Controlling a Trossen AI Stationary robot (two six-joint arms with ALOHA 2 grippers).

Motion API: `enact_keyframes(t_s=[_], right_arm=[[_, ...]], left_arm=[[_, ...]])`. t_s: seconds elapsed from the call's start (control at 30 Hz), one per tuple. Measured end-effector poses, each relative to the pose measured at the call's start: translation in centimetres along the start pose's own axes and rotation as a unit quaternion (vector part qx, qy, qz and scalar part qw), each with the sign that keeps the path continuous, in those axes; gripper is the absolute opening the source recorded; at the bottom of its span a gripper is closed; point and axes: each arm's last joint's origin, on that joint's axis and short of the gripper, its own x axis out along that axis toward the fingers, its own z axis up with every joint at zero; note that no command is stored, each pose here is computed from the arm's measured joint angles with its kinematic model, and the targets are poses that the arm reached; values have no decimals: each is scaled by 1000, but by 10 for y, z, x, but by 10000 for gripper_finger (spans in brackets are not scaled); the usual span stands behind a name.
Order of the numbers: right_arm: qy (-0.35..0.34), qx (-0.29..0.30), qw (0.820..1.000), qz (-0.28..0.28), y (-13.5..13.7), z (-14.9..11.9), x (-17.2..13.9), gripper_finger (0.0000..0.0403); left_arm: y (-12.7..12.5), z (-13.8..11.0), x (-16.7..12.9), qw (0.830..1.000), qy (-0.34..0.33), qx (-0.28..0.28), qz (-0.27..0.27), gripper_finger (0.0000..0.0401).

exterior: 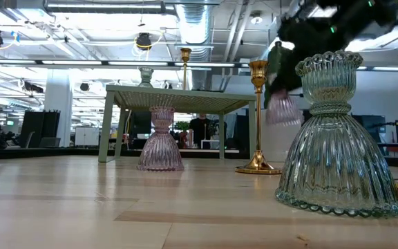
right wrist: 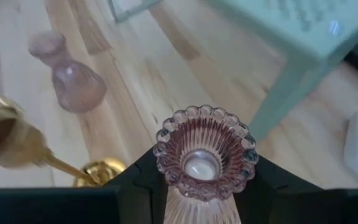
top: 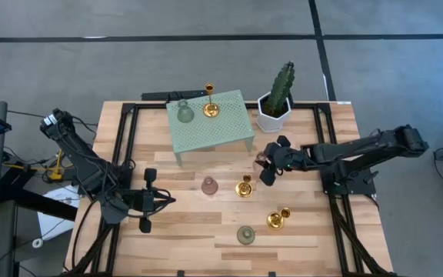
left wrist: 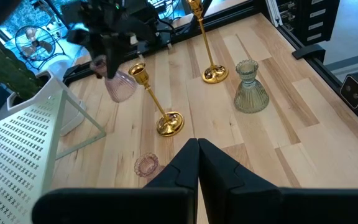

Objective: Pick & Place candle stick holders
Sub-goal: Put the right pink glass candle holder on the shelf

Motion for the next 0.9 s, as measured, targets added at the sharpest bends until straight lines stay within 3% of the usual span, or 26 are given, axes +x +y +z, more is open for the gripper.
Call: enact_keyframes(t_s=[0.23,0.43,0.9], right_arm=[[0,-22,1000,-9,0,44,-25,125],[-58,-44,997,-15,-9,87,-43,125],[-165,-11,985,44,-64,135,-26,125]], left_arm=[[0,0,0,1000,0,0,0,8],[0,0,0,1000,0,0,0,8],[0,0,0,1000,0,0,0,8]])
